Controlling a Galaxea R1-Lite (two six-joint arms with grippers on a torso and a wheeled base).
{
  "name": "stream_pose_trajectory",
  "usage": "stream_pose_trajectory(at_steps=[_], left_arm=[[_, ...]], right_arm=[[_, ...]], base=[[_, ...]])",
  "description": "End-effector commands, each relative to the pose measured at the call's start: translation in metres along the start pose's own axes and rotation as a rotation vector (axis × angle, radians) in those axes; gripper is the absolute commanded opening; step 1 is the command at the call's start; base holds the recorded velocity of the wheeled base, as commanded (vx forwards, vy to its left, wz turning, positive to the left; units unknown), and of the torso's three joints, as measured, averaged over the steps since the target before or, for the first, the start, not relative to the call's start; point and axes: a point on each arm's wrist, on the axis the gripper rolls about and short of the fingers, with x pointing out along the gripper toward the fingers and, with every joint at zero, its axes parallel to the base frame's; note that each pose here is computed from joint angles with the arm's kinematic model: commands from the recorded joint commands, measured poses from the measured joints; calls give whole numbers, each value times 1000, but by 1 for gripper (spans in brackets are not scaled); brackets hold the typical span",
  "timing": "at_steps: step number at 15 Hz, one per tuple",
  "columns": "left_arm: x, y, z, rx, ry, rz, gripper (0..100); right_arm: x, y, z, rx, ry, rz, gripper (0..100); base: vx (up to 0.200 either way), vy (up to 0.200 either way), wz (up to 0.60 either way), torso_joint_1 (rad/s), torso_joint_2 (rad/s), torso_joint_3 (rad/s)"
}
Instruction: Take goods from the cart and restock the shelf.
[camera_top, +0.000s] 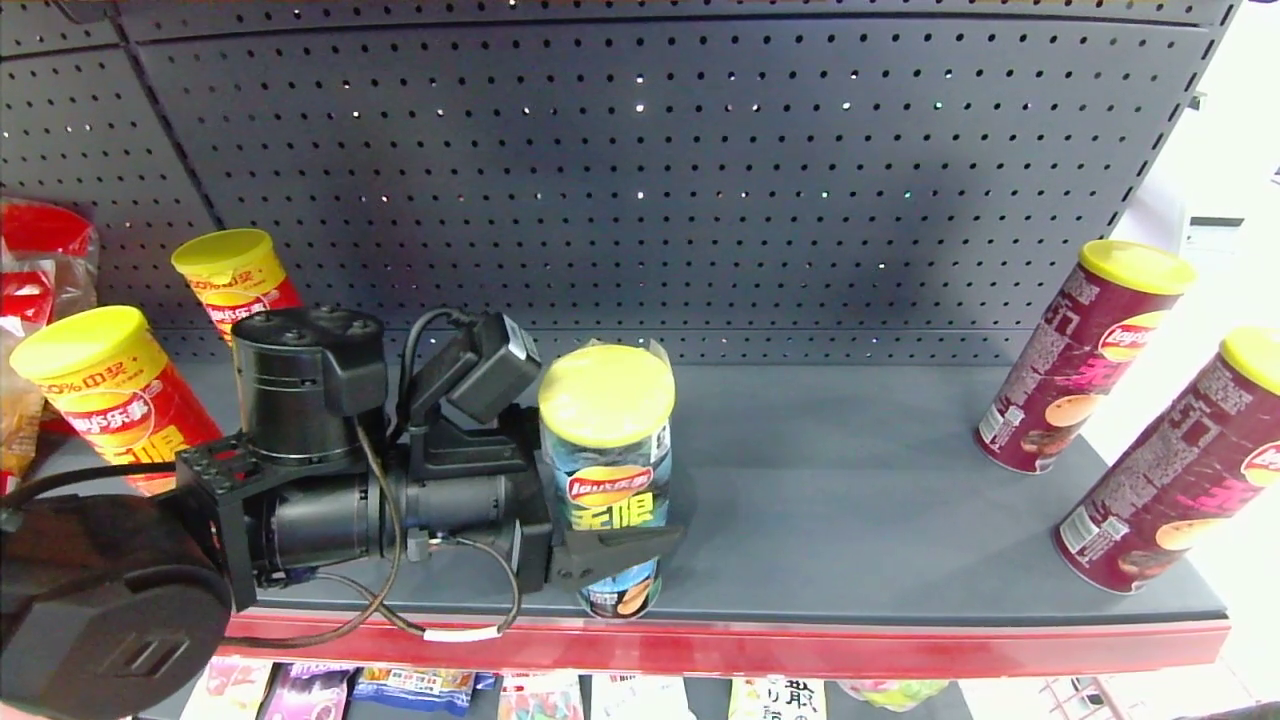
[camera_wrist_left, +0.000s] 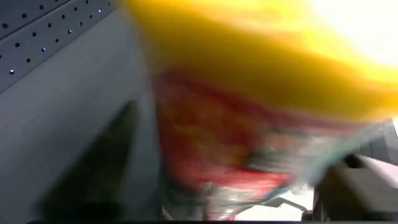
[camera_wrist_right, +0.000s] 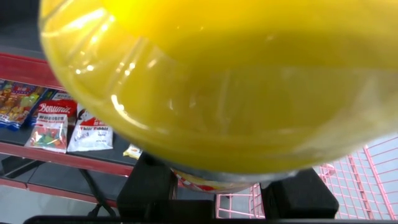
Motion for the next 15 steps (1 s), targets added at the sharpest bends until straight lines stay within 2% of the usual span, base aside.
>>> stream_pose_trajectory(at_steps=[1, 3, 5, 6, 8, 9, 11, 12, 13, 14, 15], left_arm=[[-2, 2, -1, 1, -2, 9, 100], [-13, -4, -3, -2, 1, 16, 100], [-32, -11, -8, -12, 6, 39, 100], [-34, -12, -9, -12, 6, 41, 100], [-61, -21, -12, -15, -6, 87, 100], [-69, -24, -13, -14, -11, 101, 100], [-79, -32, -16, -14, -15, 108, 100], [-86, -39, -19, -13, -19, 110, 100], [-88, -41, -20, -13, -19, 110, 100], [-94, -47, -24, -12, -20, 113, 100], [-103, -53, -28, -14, -20, 124, 100]], right_arm=[[0, 0, 1, 0, 0, 2, 0], [2, -1, 12, 0, 10, 38, 0], [9, -3, 44, 1, 25, 106, 0], [10, -3, 47, 1, 24, 110, 0], [30, -5, 83, -3, 65, 253, 0], [38, -5, 93, -17, 76, 319, 0], [52, -4, 103, -37, 102, 415, 0], [67, 0, 112, -54, 132, 513, 0], [71, 1, 114, -58, 139, 535, 0], [89, 9, 123, -72, 170, 614, 0], [116, 15, 136, -78, 189, 617, 0]], base=[[0, 0, 0, 0, 0, 0], [0, 0, 0, 0, 0, 0], [0, 0, 0, 0, 0, 0], [0, 0, 0, 0, 0, 0], [0, 0, 0, 0, 0, 0], [0, 0, 0, 0, 0, 0], [0, 0, 0, 0, 0, 0], [0, 0, 0, 0, 0, 0], [0, 0, 0, 0, 0, 0], [0, 0, 0, 0, 0, 0], [0, 0, 0, 0, 0, 0]])
